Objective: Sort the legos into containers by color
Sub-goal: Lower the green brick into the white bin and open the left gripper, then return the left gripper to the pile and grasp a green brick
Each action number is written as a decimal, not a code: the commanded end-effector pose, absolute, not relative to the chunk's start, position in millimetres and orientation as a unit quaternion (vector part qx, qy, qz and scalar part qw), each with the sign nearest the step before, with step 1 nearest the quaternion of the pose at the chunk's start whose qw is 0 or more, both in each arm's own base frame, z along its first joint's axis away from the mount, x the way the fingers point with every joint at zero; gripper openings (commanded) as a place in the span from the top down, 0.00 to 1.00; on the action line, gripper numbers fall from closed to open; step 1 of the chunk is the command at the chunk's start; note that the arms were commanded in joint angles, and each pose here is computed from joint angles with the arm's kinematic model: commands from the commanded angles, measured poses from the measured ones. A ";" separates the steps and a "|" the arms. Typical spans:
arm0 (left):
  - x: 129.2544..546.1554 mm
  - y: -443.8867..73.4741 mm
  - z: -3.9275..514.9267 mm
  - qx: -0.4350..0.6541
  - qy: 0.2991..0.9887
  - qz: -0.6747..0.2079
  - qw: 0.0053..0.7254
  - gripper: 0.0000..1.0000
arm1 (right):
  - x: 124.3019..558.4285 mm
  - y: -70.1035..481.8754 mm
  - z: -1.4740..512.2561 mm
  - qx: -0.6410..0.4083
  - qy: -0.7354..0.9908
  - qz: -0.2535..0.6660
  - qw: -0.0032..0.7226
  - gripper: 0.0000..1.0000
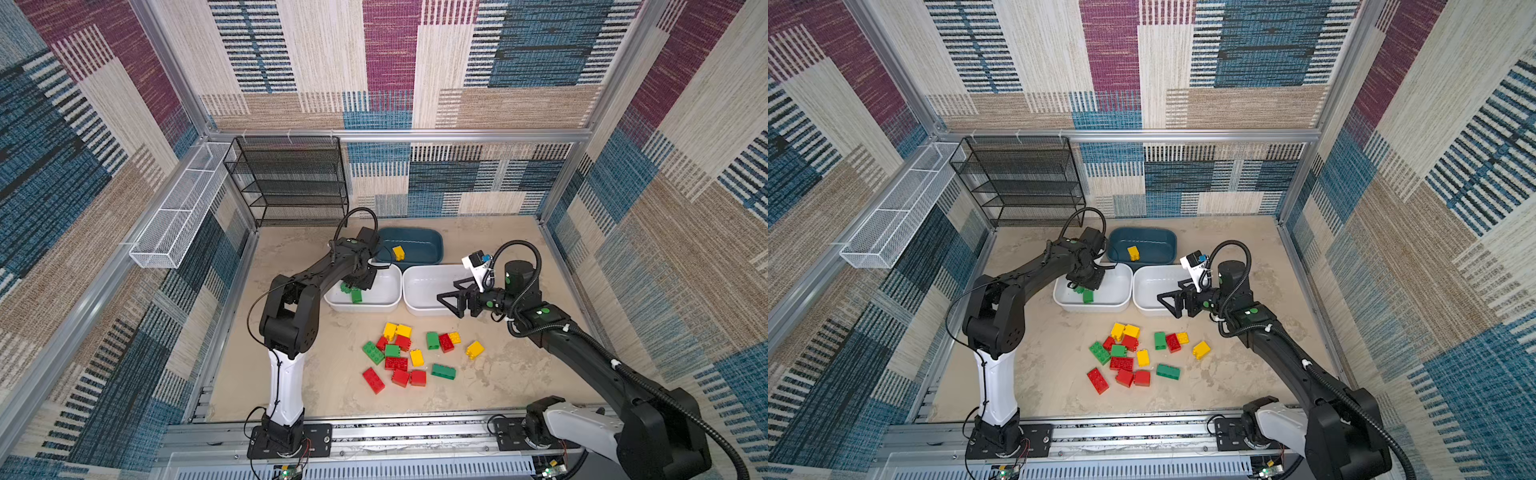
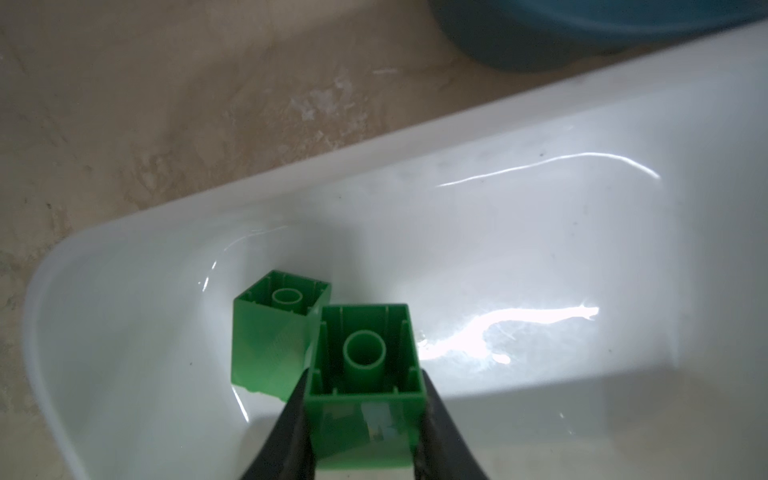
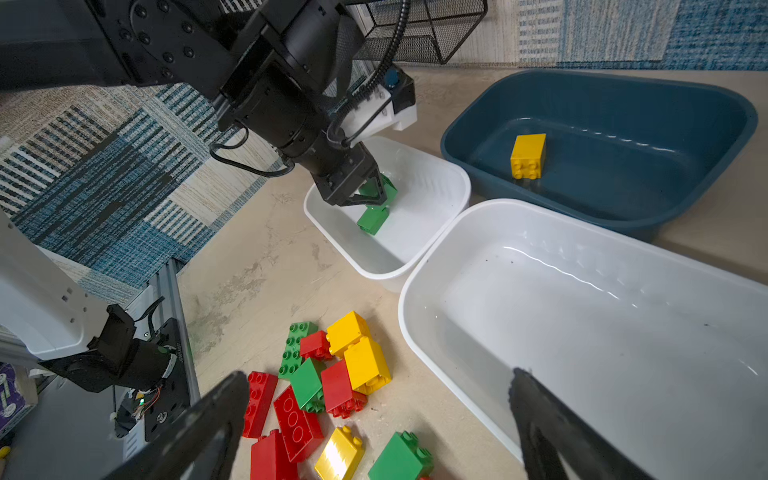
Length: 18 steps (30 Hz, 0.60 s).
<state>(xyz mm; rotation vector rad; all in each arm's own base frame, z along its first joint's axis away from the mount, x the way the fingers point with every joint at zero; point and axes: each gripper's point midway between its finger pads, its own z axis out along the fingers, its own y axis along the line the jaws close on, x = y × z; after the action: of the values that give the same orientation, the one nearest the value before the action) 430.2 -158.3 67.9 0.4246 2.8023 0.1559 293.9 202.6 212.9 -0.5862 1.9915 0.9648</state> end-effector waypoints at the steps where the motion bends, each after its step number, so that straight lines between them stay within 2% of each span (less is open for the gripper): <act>1: 438.3 -152.7 77.5 0.119 0.975 0.064 0.176 0.55 | 295.3 201.8 218.8 -0.235 0.788 0.380 0.424 0.01; 6: 424.3 -160.2 102.0 0.120 0.975 0.025 0.185 0.42 | 293.7 201.6 217.7 -0.234 0.788 0.381 0.422 0.01; 10: 393.1 -159.9 125.3 0.103 0.976 -0.015 0.189 0.41 | 293.0 201.5 219.5 -0.235 0.788 0.381 0.423 0.01; 18: 293.0 -169.5 134.7 0.026 0.985 -0.078 0.154 0.40 | 292.2 204.1 219.5 -0.236 0.785 0.391 0.419 0.01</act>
<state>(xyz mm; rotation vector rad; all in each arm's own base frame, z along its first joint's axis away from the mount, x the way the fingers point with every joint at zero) 319.0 -166.5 136.2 0.2402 2.7734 -0.1545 292.9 201.9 216.6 -0.5870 1.9807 0.9611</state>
